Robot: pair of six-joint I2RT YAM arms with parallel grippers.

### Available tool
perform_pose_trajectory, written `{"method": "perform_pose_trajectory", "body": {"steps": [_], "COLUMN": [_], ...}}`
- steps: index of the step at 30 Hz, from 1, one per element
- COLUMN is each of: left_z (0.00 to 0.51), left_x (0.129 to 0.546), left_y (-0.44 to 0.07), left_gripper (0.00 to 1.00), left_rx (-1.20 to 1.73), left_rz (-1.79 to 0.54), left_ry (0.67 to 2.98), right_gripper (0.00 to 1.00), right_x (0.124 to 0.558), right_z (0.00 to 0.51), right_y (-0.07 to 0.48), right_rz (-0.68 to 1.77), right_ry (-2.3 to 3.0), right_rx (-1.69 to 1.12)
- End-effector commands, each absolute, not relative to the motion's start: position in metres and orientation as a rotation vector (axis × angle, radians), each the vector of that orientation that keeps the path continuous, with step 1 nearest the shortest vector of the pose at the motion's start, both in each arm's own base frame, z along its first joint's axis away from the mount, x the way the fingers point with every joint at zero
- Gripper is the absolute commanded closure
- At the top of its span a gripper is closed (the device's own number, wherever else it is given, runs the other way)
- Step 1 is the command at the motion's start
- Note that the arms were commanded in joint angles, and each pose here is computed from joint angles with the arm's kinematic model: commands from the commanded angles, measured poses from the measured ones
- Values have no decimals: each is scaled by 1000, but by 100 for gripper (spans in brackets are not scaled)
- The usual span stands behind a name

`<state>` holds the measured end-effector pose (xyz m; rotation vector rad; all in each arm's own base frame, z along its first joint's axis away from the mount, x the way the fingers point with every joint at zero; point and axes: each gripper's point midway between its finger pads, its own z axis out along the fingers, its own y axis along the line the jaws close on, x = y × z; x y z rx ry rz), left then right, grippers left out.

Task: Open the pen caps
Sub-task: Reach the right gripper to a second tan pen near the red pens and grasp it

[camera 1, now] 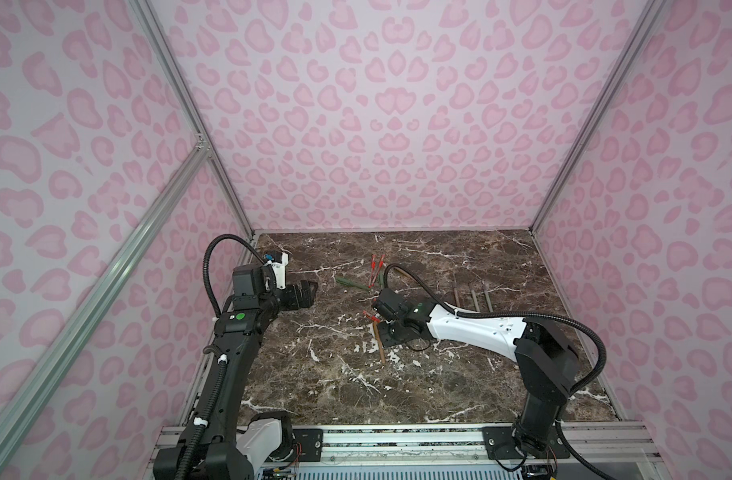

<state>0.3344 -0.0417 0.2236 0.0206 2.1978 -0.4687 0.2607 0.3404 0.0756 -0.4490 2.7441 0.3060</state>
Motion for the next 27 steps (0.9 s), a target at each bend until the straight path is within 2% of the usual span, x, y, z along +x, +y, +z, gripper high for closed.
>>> {"method": "perform_pose_trajectory", "body": {"steps": [1, 7, 18, 27], "left_z": [231, 231, 232, 234], "left_x": [336, 336, 336, 336], "left_y": [-42, -42, -40, -42], "left_gripper": [2, 2, 2, 2], "left_rx": [32, 31, 24, 26], "left_rz": [-471, -467, -459, -469], "left_ry": [2167, 2165, 2173, 2163], "right_gripper": [58, 61, 74, 78], "right_x": [259, 255, 254, 249], "right_z": [64, 53, 35, 19], "right_y": [343, 351, 357, 356], "right_rz": [264, 261, 224, 213], "right_ry": [2764, 2787, 2836, 2869], "right_rx": [-449, -473, -509, -501]}}
